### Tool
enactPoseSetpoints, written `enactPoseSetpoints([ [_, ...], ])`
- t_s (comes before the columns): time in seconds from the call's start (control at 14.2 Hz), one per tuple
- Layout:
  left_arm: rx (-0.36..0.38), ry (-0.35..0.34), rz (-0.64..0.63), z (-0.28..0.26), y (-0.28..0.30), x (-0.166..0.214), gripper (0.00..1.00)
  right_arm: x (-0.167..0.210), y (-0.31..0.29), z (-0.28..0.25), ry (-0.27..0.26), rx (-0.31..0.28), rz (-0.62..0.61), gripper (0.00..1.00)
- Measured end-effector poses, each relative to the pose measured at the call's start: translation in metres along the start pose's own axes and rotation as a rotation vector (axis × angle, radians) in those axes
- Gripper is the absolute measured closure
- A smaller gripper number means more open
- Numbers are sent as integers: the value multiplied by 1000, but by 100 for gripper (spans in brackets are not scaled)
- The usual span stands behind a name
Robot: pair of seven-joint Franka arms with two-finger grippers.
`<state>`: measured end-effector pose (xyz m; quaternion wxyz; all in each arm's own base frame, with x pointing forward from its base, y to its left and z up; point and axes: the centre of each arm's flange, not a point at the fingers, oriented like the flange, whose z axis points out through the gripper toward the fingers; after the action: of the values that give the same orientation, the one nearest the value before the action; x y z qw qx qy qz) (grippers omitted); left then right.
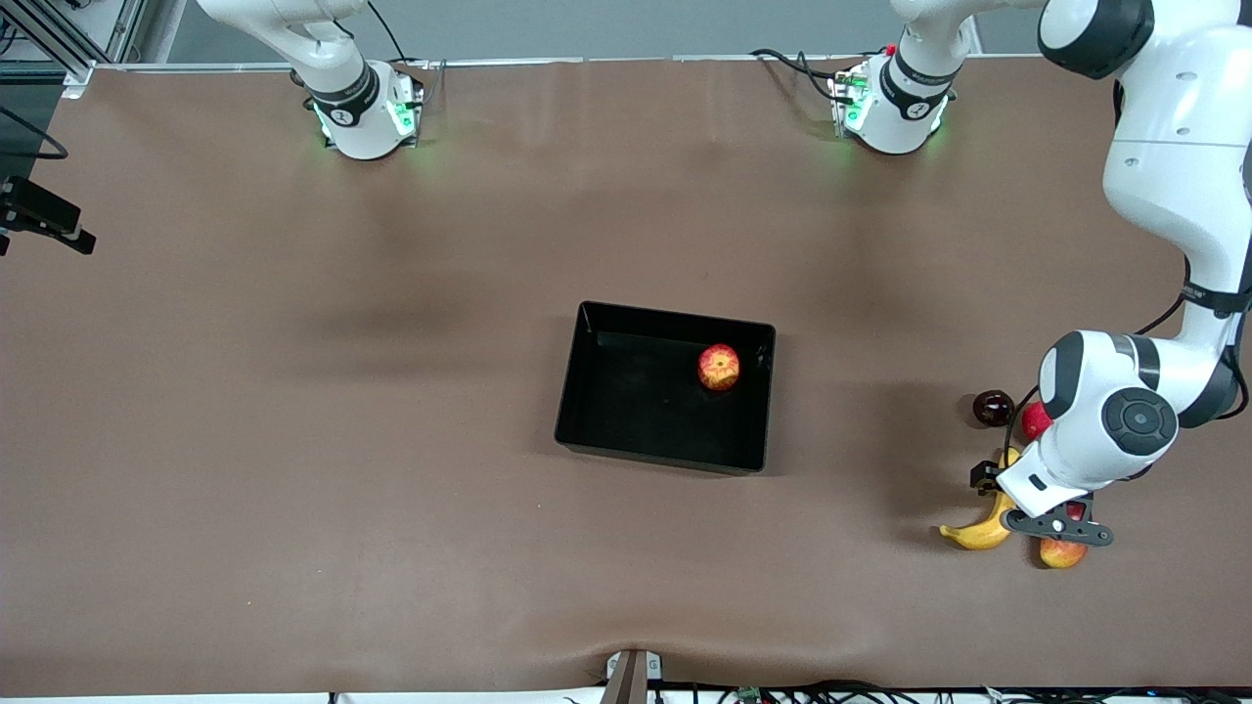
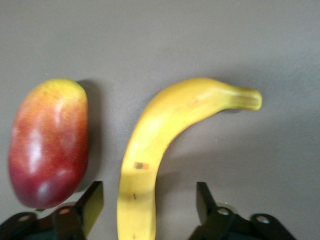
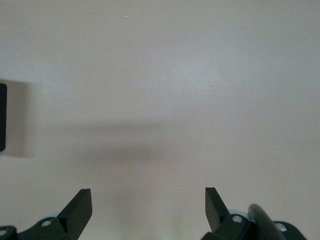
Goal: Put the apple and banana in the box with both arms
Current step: 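Move the left gripper back over the yellow banana, then lower the left gripper and close it on the banana's middle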
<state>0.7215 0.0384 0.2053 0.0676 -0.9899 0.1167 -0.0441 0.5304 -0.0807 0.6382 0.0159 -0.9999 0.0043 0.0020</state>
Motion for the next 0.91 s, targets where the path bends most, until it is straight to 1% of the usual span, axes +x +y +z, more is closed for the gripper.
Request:
enactPoseSetpoints([
  [0.07, -6, -8, 0, 9, 2, -2, 22, 0, 0, 0, -1, 0, 0, 0],
  [0.14, -11, -13, 1, 15, 3, -3, 29, 0, 0, 0, -1, 0, 0, 0],
  [0.21, -14, -17, -1, 19, 3, -4, 39, 0, 0, 0, -1, 0, 0, 0],
  [0.28, -14, -18, -3, 20, 3, -5, 52, 0, 0, 0, -2, 0, 0, 0],
  [0.35, -14, -15, -5, 19, 3, -4, 62, 0, 0, 0, -2, 0, 0, 0],
  [0.42, -15, -11, -5, 17, 3, -3, 65, 0, 0, 0, -2, 0, 1, 0],
  [0.63, -29, 9, 9, -1, 16, 8, 65, 0, 2, 0, -2, 0, 3, 0],
  [0.77, -56, 34, 39, -29, 43, 21, 65, -1, 4, 0, -4, 1, 7, 0],
  [0.91, -88, 56, 62, -70, 78, 33, 65, -1, 5, 1, -6, 1, 9, 0],
])
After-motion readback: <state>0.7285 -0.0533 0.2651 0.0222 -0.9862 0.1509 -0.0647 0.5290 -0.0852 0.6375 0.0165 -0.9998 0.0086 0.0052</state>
